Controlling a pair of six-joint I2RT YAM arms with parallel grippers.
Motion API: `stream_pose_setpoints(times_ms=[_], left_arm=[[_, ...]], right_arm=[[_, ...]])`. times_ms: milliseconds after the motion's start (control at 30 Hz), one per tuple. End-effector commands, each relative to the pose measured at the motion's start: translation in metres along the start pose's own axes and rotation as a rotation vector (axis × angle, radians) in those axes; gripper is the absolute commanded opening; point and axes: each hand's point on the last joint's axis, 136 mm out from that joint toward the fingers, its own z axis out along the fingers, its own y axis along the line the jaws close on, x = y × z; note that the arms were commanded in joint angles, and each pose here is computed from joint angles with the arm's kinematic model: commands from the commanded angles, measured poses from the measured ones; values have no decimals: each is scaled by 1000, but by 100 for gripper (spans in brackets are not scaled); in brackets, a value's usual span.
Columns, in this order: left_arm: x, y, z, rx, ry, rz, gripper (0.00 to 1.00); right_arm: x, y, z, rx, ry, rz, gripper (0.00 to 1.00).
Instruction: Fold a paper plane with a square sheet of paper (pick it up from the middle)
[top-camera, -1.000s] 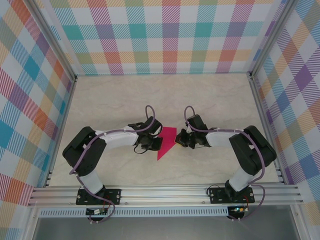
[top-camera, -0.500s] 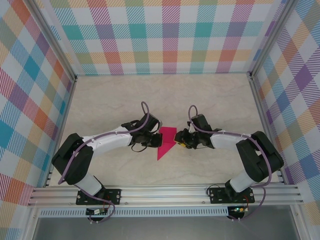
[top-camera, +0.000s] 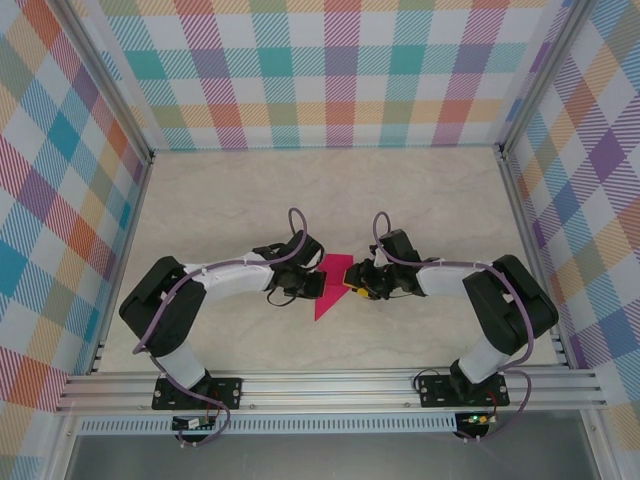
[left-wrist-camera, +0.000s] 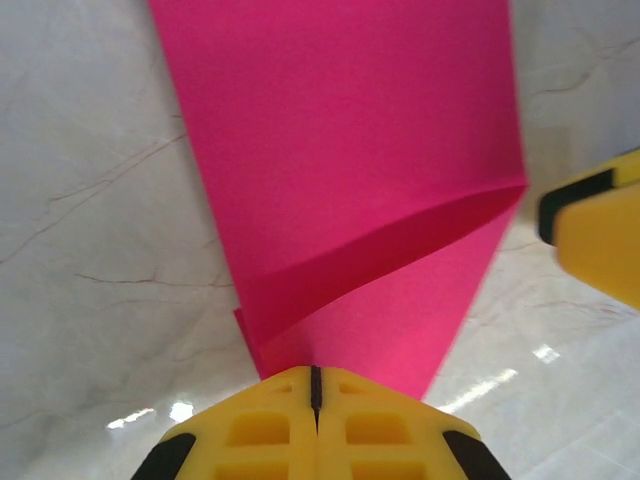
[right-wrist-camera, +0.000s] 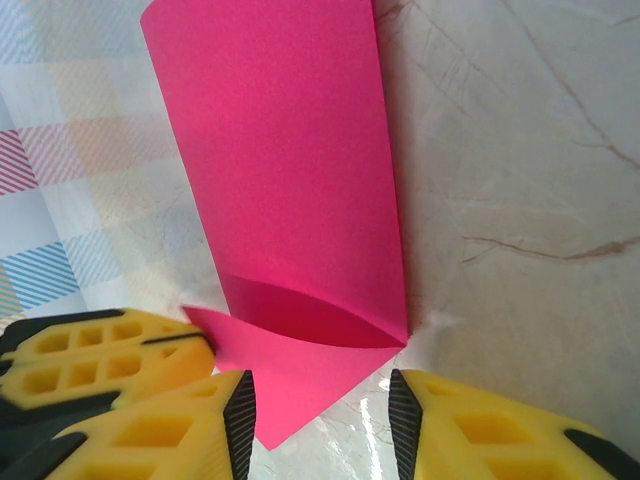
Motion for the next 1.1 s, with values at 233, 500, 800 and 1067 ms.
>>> stream_pose_setpoints(times_ms=[233, 500, 800, 1067], left_arm=[[6, 23, 13, -101, 23, -35, 0], [8, 23, 14, -99, 33, -29, 0], [11, 26, 14, -111, 41, -27, 0], [9, 21, 9, -93, 29, -36, 0]], right_arm=[[0, 4, 2, -26, 18, -1, 43], [-3, 12, 7, -56, 34, -4, 42], [-5, 21, 10, -96, 42, -19, 38], [-2, 30, 16, -120, 87, -95, 30]])
